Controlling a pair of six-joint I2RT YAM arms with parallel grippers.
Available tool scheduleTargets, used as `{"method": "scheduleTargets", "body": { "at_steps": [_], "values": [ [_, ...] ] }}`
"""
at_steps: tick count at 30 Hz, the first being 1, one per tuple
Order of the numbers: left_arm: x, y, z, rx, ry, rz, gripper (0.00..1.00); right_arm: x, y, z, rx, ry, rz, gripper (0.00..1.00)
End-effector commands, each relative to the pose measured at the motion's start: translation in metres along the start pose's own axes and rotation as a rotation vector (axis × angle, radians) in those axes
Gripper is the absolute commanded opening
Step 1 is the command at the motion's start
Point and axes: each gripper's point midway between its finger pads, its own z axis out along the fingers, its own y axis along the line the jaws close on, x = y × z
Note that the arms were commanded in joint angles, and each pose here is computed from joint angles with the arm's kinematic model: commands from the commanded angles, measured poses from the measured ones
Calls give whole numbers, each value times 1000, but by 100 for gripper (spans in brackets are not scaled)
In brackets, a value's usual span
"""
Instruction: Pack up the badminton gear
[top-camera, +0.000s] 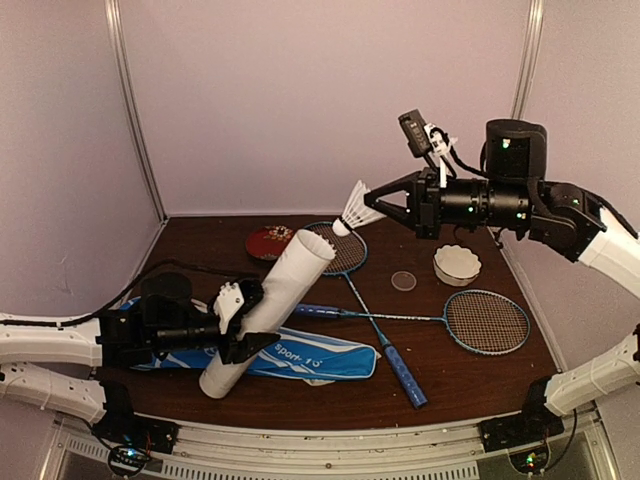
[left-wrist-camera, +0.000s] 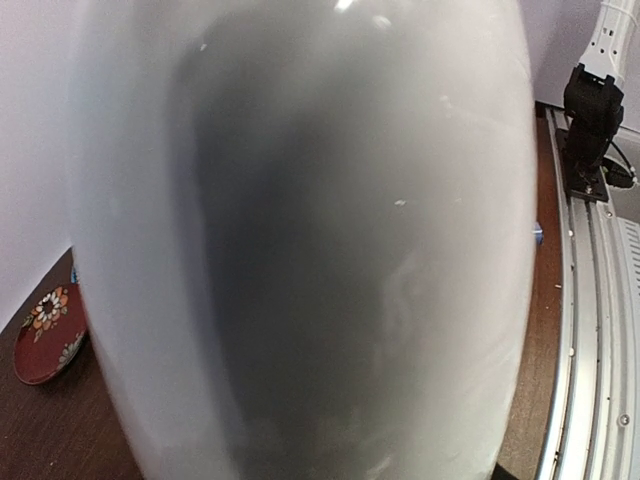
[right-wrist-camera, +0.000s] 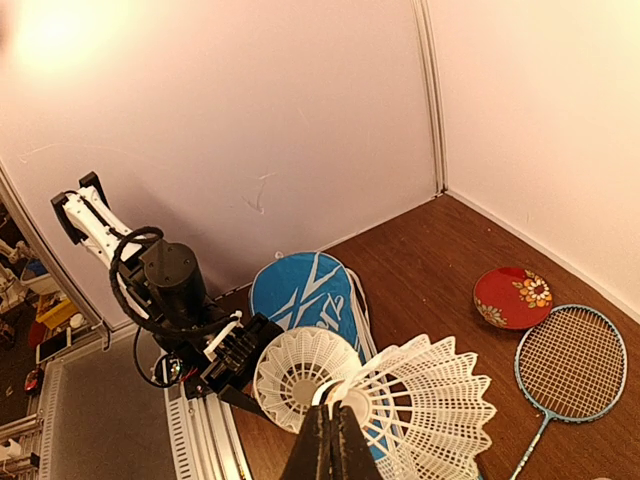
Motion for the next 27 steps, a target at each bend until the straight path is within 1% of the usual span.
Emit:
{"method": "scheduleTargets", "body": {
  "at_steps": [1, 9, 15, 17, 20, 27],
  "values": [
    [-33, 3, -1, 4, -100, -11, 45, 1, 5, 10, 38, 9, -19, 0],
    [-40, -2, 0, 35, -97, -9, 45, 8, 26, 37, -35, 18, -11, 0],
    [-41, -2, -3, 32, -125, -6, 45, 27, 45, 53, -96, 83, 10, 1],
    [-40, -4, -2, 41, -125, -3, 45, 31, 53, 55, -134, 98, 29, 22],
    [-37, -5, -2, 47, -120, 10, 45, 30, 63, 49, -172, 112, 36, 34],
    [-31, -14, -6, 93, -117, 45, 46, -8, 66, 5, -180, 34, 17, 57]
  ]
}}
